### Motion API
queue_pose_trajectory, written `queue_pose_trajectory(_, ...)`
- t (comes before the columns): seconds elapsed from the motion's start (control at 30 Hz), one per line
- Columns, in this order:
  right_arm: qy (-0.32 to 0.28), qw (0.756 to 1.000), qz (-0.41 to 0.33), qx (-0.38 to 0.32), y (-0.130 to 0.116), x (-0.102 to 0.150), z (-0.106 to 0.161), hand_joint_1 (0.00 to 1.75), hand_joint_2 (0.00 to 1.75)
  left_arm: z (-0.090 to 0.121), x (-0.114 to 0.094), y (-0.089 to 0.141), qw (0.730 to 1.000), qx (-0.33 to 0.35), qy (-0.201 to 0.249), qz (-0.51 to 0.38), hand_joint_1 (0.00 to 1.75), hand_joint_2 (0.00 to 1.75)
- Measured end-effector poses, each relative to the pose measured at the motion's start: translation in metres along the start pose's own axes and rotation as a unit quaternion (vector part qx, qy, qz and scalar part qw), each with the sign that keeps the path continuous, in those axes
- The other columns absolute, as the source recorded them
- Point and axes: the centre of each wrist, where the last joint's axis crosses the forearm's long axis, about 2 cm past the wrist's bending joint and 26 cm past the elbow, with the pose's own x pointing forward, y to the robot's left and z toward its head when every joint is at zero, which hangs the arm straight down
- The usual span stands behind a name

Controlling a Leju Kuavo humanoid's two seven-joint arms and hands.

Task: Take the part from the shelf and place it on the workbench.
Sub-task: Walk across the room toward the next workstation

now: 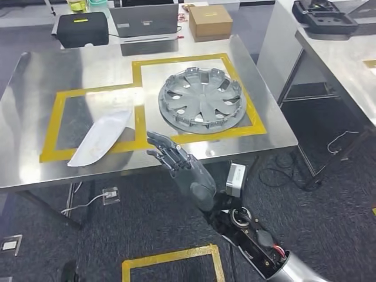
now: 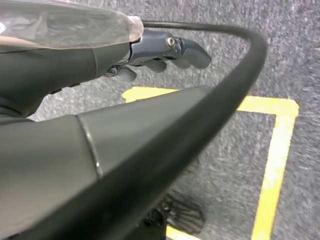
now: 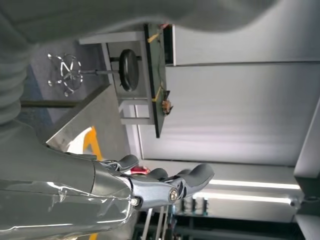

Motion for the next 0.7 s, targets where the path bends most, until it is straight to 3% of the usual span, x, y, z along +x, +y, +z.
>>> queue_pose_trajectory(0.7,-0.001,1.0,-0.001,-0.002,-0.0023,0.0001,0.0035,0.0,0.0,-0.0001,-0.0004,0.0018,1.0,0.003,0.003,0.0,0.0,0.0)
